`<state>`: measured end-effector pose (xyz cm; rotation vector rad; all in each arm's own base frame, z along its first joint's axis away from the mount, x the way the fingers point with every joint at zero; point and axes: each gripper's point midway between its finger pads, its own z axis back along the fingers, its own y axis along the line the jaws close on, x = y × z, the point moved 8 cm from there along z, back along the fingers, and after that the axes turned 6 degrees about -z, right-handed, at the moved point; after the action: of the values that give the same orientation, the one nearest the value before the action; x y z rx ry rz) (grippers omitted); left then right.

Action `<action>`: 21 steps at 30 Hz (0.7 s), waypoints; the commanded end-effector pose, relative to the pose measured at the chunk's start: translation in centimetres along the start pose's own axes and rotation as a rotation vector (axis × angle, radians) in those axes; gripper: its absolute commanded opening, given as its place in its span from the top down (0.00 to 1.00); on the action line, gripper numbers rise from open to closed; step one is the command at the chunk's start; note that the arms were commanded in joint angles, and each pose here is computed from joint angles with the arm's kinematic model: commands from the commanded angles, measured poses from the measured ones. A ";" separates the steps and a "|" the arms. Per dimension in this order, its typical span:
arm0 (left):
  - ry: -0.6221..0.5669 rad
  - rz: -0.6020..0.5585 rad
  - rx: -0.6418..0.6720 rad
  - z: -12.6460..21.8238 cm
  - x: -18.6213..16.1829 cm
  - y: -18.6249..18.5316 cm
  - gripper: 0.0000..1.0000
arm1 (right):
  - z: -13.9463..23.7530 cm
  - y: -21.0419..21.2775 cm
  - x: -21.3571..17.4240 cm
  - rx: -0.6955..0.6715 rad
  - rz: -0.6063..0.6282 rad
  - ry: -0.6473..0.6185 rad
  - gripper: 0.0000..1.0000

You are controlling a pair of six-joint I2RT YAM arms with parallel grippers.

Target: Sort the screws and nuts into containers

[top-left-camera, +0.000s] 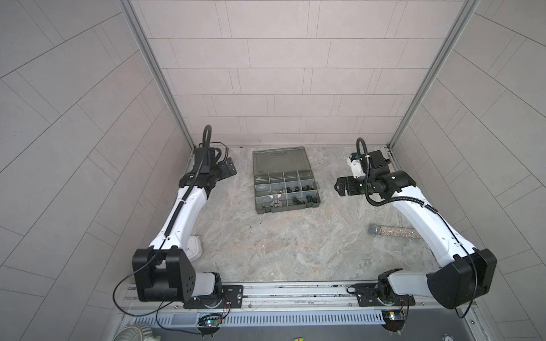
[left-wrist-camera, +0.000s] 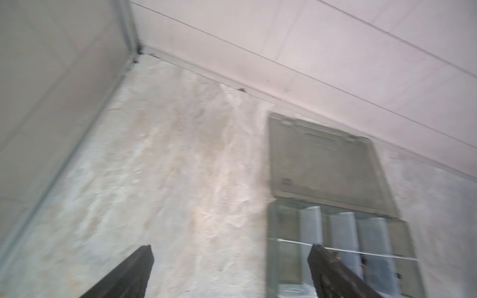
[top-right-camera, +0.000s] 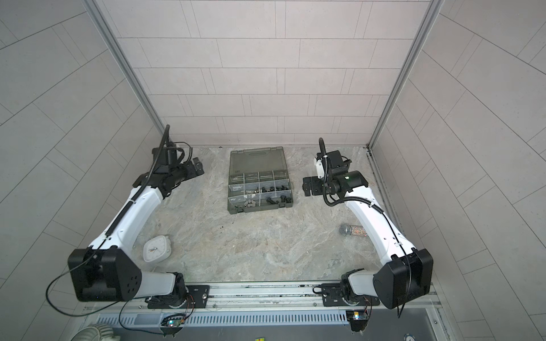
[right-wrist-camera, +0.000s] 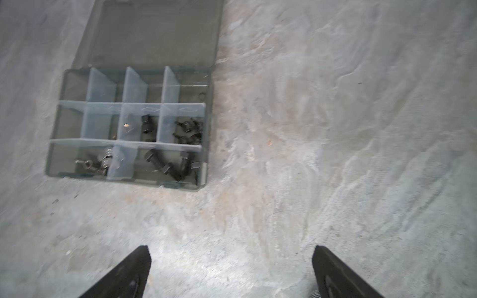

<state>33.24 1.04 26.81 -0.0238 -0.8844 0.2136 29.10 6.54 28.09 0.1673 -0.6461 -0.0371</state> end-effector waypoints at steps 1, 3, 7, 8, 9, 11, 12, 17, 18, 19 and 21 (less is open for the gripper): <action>-0.001 -0.192 0.071 -1.5 -2.0 0.2 0.00 | -0.2 -2.6 0.2 -0.173 -0.037 -0.129 0.01; 0.039 -0.224 0.134 -2.3 -3.7 1.1 0.00 | -1.2 -3.9 -0.5 -0.224 -0.056 -0.158 0.01; 0.000 -0.227 0.168 -3.8 -6.4 1.9 0.00 | -2.6 -6.2 -2.3 -0.343 -0.065 -0.269 0.00; -0.001 -0.233 0.165 -4.5 -7.3 2.0 0.00 | -2.9 -6.8 -2.8 -0.375 -0.073 -0.309 0.01; -0.007 -0.228 0.173 -5.0 -7.9 2.2 0.00 | -3.1 -7.3 -3.2 -0.403 -0.081 -0.338 0.01; -0.024 -0.218 0.177 -5.8 -8.9 2.4 0.00 | -3.4 -8.0 -3.7 -0.439 -0.084 -0.391 0.01; -0.044 -0.214 0.173 -6.1 -9.1 2.4 0.00 | -3.6 -8.2 -3.9 -0.449 -0.078 -0.417 0.01; -0.175 -0.201 0.173 -7.5 -9.8 2.5 0.00 | -4.6 -9.9 -4.9 -0.537 -0.118 -0.506 0.01; -0.228 -0.200 0.172 -7.6 -9.8 2.5 0.00 | -4.8 -10.4 -5.0 -0.552 -0.145 -0.514 0.01; -0.257 -0.196 0.170 -7.7 -10.1 2.6 0.00 | -5.1 -10.7 -5.0 -0.555 -0.155 -0.528 0.01; -0.306 -0.189 0.154 -8.1 -10.7 2.7 0.00 | -6.0 -11.3 -5.3 -0.562 -0.165 -0.557 0.01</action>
<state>31.42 1.90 11.68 0.2299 -0.9637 0.0901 27.77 -2.34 17.64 -0.3089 -1.0189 -0.3610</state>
